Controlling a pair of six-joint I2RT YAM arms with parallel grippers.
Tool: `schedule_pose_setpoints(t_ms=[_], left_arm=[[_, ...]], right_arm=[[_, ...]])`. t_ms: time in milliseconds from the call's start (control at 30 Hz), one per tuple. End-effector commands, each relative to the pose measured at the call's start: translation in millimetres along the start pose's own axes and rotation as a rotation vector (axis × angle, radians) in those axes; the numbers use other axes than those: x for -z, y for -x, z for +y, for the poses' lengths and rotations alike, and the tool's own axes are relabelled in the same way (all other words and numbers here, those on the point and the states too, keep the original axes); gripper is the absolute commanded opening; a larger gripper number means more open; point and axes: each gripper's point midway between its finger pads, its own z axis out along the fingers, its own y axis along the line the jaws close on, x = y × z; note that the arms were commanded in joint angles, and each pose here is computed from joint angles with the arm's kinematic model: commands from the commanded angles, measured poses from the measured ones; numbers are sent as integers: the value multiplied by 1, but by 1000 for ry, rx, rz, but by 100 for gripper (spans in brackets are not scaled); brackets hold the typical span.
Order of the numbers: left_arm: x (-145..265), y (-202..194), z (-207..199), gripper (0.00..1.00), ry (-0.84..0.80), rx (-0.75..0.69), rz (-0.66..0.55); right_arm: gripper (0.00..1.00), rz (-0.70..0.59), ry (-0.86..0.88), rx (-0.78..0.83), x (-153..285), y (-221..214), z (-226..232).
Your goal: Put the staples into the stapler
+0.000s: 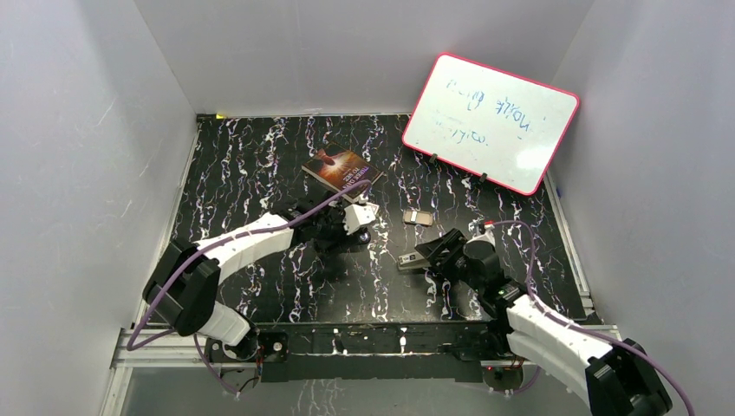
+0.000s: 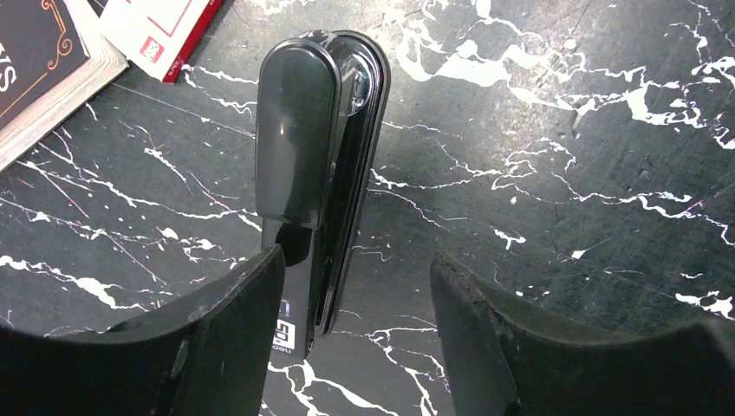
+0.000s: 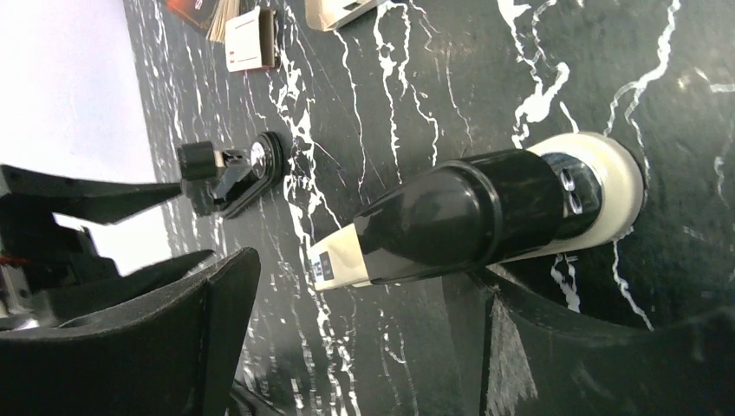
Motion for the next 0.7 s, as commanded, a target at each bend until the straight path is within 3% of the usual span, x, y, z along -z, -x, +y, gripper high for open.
schedule_pose_setpoints(t_ms=[0,133,300,467,667], left_arm=[[5,3,-1,61,-19,-52,-18],[12,4,5,61,23,-60,-22],[13,-6,4,61,23,-101,7],[5,-24,-3,61,-17,-147,64],[2,-30,21,60,61,-166,94]], right_arm=[[84,-34,170,143,-4,9,30],[90,-30,108,231,-19,31,45],[91,32,25,229,-10,27,39],[90,-24,31,232,13,35,39],[90,5,157,292,19,28,59]])
